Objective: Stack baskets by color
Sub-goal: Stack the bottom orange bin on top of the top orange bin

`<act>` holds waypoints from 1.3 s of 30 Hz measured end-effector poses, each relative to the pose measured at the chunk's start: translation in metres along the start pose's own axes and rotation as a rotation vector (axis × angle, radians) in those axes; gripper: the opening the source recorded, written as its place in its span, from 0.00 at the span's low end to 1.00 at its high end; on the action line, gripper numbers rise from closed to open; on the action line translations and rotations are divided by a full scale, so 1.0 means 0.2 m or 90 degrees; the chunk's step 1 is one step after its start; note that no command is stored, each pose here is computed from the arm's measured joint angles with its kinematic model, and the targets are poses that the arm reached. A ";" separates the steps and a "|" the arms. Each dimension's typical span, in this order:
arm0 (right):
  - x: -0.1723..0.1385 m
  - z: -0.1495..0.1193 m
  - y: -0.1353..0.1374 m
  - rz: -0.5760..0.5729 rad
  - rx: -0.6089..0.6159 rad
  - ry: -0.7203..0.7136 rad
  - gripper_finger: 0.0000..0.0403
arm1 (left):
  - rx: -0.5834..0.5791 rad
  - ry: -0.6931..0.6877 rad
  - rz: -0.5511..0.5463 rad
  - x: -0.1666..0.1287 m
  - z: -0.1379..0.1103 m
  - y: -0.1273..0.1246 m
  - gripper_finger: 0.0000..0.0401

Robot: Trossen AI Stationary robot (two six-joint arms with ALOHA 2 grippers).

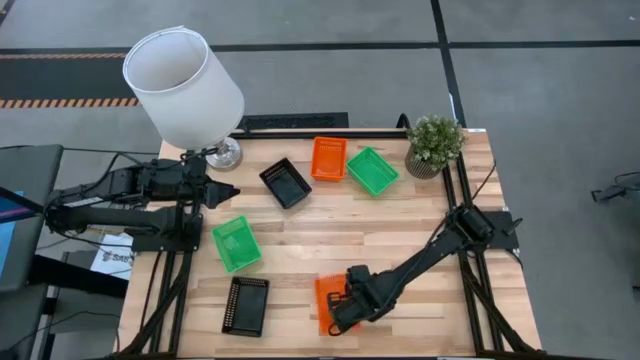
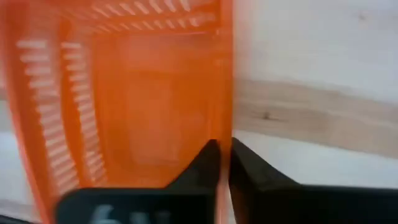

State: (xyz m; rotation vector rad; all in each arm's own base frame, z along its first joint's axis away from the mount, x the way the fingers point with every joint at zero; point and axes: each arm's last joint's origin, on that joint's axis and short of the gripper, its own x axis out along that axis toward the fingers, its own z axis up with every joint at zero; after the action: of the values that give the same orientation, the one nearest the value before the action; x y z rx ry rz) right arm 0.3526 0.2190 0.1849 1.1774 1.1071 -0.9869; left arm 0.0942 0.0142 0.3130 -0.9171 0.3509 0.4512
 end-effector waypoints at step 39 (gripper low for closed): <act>-0.46 2.14 -0.36 0.150 -0.041 -0.249 0.03 | 0.007 -0.114 0.061 0.00 0.03 0.01 0.63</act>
State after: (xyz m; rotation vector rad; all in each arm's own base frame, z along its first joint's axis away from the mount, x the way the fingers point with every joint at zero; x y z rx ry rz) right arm 0.3195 -0.2137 0.2798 0.9834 0.6687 -0.9397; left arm 0.0938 0.0198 0.3161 -0.8454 0.2344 0.6144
